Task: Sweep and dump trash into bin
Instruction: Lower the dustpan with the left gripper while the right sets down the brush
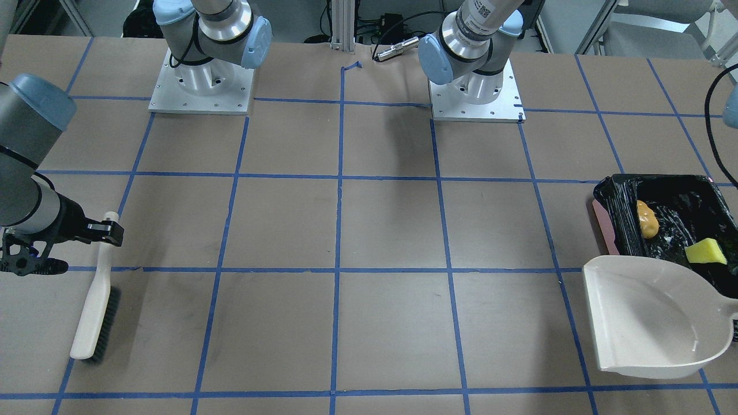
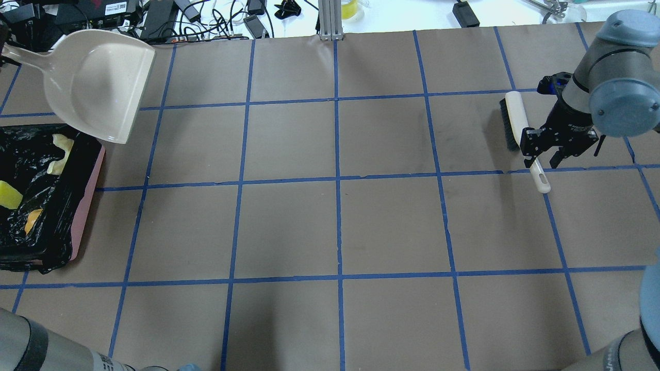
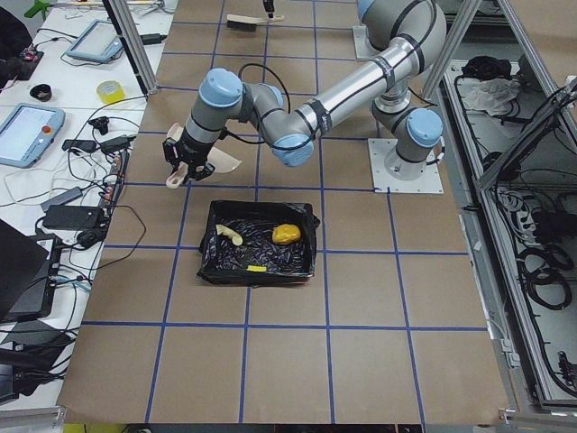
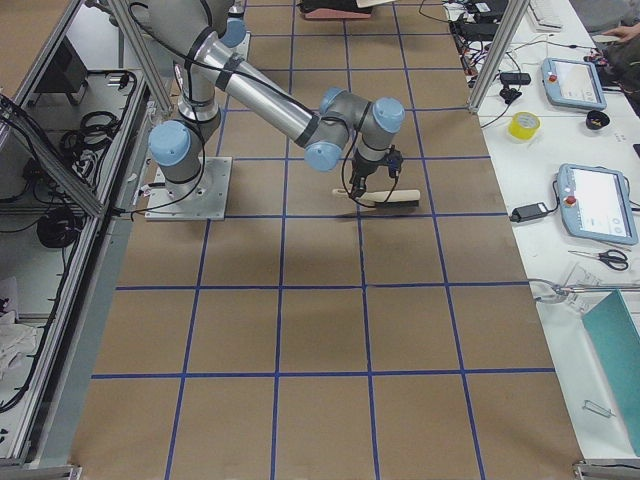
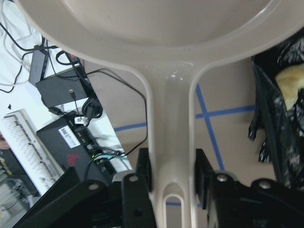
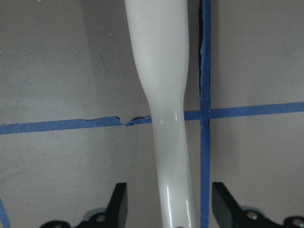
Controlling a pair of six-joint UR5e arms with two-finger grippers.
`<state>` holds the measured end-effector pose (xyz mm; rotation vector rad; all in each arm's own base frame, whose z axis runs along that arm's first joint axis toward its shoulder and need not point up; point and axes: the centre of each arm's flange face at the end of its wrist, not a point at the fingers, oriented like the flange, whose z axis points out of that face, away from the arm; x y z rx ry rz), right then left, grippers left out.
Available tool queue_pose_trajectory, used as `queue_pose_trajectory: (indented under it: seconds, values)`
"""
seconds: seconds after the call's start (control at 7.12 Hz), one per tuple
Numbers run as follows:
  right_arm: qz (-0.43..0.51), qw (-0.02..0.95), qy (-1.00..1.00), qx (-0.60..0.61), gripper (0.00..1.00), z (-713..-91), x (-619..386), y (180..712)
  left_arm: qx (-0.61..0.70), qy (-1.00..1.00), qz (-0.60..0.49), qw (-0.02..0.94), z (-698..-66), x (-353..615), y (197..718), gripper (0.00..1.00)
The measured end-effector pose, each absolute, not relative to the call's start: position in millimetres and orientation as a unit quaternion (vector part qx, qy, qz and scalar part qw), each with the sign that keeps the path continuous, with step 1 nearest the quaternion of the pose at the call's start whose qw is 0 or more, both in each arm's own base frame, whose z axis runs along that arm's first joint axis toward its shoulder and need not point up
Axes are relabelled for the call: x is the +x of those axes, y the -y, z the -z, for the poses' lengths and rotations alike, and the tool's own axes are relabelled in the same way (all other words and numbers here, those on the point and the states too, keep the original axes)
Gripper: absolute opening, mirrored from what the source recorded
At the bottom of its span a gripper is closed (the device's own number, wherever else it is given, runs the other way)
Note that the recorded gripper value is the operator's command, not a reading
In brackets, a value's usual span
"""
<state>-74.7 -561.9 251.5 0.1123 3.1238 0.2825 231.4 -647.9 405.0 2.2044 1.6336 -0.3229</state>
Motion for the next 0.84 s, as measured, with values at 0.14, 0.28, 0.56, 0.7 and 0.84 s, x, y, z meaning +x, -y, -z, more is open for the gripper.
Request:
queue_pose_trajectory:
  seconds: [0.14, 0.28, 0.56, 0.7, 0.84]
  values:
    - [-0.088, 0.000, -0.995, 0.036, 0.87, -253, -75, 562, 0.768, -0.615, 0.123, 0.128, -378, 218, 653, 0.00]
    - [-0.084, -0.001, -0.996, 0.037, 1.00, -256, -75, 563, 0.753, -0.643, 0.118, 0.075, -351, 200, 659, 0.00]
    - [-0.062, -0.008, -0.997, 0.043, 1.00, -283, -78, 568, 0.747, -0.660, 0.071, 0.023, -305, 157, 675, 0.00]
    - [-0.047, -0.012, -0.998, 0.049, 1.00, -314, -79, 572, 0.739, -0.672, 0.054, 0.002, -287, 139, 680, 0.00]
    - [-0.038, -0.012, -0.997, 0.066, 1.00, -356, -76, 573, 0.723, -0.689, 0.040, -0.012, -276, 121, 684, 0.00]
